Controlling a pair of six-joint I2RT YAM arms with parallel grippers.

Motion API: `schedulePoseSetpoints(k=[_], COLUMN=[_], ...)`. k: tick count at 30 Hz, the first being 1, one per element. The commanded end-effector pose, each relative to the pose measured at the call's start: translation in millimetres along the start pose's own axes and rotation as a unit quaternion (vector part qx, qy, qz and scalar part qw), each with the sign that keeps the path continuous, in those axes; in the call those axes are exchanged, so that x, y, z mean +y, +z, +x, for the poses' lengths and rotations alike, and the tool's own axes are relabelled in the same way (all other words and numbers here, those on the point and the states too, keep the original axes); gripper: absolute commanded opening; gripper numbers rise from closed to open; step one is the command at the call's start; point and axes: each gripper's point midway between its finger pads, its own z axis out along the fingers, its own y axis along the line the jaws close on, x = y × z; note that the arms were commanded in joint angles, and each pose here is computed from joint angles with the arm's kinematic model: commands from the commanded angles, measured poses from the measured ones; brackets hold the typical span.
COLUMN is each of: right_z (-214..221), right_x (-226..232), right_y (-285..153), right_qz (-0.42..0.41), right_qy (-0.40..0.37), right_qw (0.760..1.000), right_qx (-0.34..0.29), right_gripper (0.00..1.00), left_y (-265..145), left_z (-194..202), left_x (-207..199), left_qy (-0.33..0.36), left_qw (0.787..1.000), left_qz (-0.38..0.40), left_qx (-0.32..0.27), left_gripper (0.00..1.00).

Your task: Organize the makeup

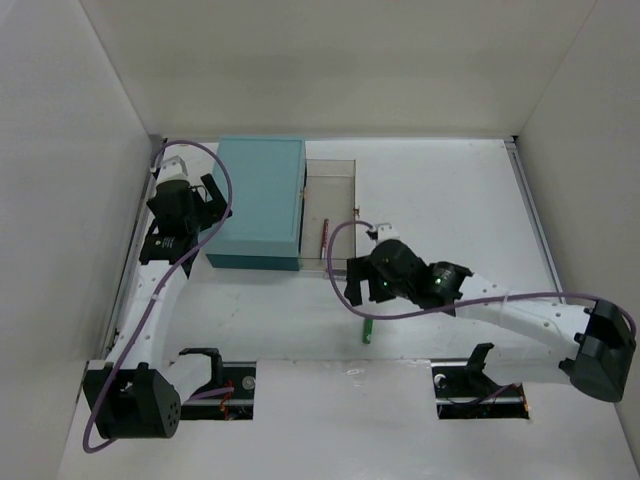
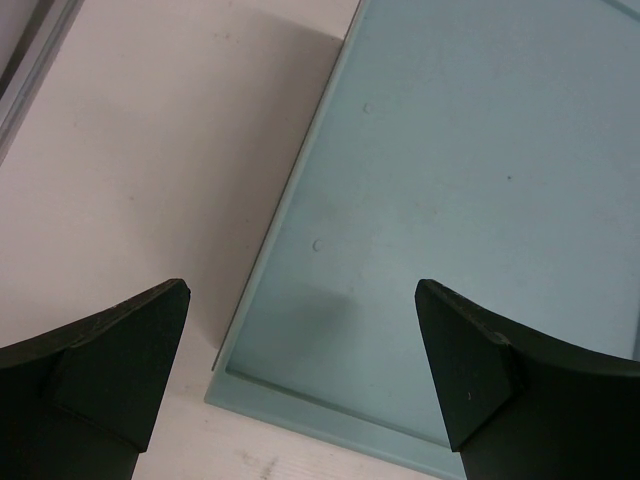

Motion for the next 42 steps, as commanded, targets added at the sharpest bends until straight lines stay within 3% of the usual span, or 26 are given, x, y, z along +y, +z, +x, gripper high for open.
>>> schedulePoseSetpoints(k=[1,7,9,11,18,22,24,29,33,38,42], right_z=[57,103,109,115,125,93,62,-55,-132,-179,-197], right_x=[-13,1,3,4,-10,-16,-8,25,39,30,13], right_y=[-11,-5,4,14,33,38,32,1,1,53,98], right_qz=[0.039,0.046,0.050,0.059,0.099,0.106,0.090,0.019,-0.014,-0.020,-0.010], right_qy=[0.036,0.044,0.044,0.043,0.045,0.044,0.031,-0.030,-0.053,-0.045,-0.038], right_qw=[0.996,0.989,0.988,0.986,0.982,0.987,0.993,0.997,0.989,0.990,0.992], right_qx=[0.076,0.133,0.141,0.150,0.157,0.108,0.069,-0.071,-0.139,-0.132,-0.119], right_gripper=[1.00,1.00,0.94,0.82,0.57,0.20,0.12,0.11,0.11,0.13,0.18], left_y=[-5,-6,-4,-4,-2,3,5,13,26,52,70], left_z=[-10,-8,-7,-6,-5,-1,0,2,2,9,22], left_x=[-8,-8,-8,-8,-7,-4,-2,-4,-6,-6,-12], left_qy=[-0.007,-0.006,-0.006,-0.006,-0.005,-0.004,-0.005,-0.001,-0.003,-0.014,-0.020], left_qw=[1.000,1.000,1.000,1.000,1.000,1.000,1.000,1.000,1.000,0.998,0.995], left_qz=[0.014,0.015,0.014,0.014,0.012,0.006,0.001,0.004,0.009,0.028,0.052], left_qx=[-0.019,-0.018,-0.016,-0.015,-0.012,-0.005,0.000,0.010,0.024,0.060,0.088], left_gripper=[1.00,1.00,1.00,1.00,1.00,1.00,1.00,1.00,1.00,0.99,0.85])
